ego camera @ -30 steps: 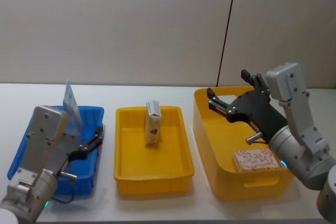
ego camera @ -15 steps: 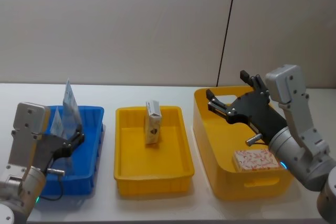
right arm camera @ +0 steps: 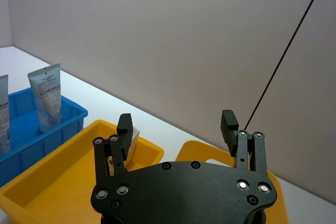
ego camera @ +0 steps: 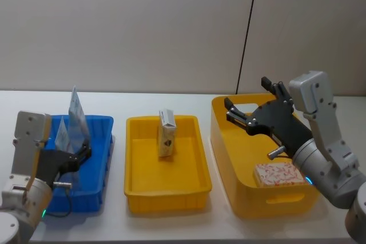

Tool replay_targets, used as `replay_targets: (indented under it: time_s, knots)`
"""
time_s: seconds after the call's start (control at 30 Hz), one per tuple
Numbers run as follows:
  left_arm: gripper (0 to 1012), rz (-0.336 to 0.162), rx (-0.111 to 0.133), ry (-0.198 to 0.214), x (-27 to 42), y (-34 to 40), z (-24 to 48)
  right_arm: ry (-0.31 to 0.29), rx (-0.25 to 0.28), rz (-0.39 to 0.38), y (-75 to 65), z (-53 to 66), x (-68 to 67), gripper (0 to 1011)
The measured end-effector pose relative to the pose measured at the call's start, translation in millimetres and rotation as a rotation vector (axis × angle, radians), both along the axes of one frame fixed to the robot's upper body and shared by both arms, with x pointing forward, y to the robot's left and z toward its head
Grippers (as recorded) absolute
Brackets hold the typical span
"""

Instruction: Bimanual collaborative sorting of washing and personal care products

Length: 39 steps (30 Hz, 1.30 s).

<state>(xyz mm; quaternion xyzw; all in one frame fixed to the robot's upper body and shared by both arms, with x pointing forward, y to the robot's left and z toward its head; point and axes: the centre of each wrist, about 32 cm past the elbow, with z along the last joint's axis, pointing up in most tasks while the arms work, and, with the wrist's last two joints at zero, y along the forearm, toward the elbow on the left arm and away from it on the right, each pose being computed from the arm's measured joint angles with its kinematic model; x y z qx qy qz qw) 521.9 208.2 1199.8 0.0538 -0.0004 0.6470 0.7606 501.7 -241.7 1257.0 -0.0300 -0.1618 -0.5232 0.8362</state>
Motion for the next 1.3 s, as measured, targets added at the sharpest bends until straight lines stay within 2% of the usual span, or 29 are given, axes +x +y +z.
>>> replay_targets:
  time_s: [0.2,0.37,0.57,0.77,1.0,1.1,1.3]
  knots:
    - [1001,-0.006,-0.032,0.035,11.7,-4.0,-4.8,0.000,0.000,0.000,-0.1,-0.1,0.0,1004]
    - [974,-0.008,-0.044,0.051,18.2,-6.6,-7.2,0.000,0.000,0.000,-0.1,-0.1,0.0,1004]
    - [809,-0.004,-0.050,0.069,26.2,-10.6,-10.2,-0.001,0.000,0.000,-0.1,-0.1,0.0,1004]
    - [633,0.003,-0.035,0.079,31.5,-13.4,-12.2,-0.001,0.000,0.000,-0.1,0.0,0.0,1004]
    - [387,0.023,0.008,0.082,36.3,-16.8,-13.8,-0.001,0.000,0.000,-0.1,0.0,0.0,1004]
    - [334,0.031,0.024,0.078,37.1,-17.4,-13.7,-0.001,0.000,0.000,-0.1,-0.1,0.0,1004]
    - [293,0.042,0.049,0.070,37.5,-17.7,-13.3,-0.001,0.000,0.000,-0.1,-0.1,0.0,1004]
